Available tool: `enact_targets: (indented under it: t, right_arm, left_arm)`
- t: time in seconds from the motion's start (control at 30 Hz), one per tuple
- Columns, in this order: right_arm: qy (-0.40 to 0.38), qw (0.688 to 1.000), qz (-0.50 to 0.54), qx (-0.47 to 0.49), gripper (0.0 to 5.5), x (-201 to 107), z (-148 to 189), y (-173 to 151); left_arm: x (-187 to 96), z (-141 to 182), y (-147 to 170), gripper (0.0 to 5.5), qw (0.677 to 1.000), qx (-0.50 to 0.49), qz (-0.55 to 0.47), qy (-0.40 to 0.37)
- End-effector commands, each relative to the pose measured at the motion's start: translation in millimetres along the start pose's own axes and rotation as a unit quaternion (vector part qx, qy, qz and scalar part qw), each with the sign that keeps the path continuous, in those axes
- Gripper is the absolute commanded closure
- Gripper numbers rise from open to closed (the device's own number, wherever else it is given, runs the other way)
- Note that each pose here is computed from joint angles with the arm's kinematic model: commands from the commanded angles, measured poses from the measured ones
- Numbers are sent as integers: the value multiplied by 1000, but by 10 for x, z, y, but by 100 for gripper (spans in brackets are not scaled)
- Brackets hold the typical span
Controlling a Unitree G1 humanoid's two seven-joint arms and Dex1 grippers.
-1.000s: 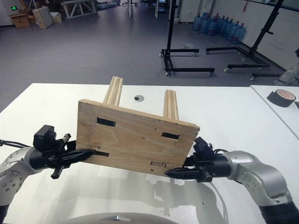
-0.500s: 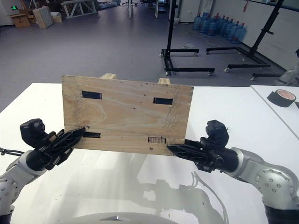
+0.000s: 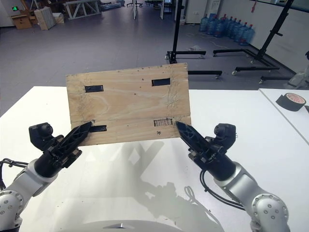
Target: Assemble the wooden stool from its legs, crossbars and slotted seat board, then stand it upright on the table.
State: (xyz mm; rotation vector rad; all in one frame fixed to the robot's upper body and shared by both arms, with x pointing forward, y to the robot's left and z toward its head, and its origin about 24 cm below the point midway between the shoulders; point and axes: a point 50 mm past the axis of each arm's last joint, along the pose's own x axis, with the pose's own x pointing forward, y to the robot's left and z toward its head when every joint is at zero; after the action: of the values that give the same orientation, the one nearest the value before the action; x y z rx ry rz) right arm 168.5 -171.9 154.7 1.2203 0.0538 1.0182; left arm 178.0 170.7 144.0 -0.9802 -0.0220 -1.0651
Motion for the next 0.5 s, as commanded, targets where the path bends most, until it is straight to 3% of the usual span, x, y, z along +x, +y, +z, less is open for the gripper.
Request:
enact_targets:
  t: [0.03,0.2,0.5]
  right_arm:
    - [-8,999,16,47,421,286,-207,164]
    - [-75,991,-65,86,421,472,-220,172]
    - [-153,958,-222,102,420,710,27,-52]
  left_arm:
    - [326,-53,-114,404,998,26,20,50]
    - [558,167,238,404,967,24,255,-17]
    - [695,256,369,404,922,-11,382,-59]
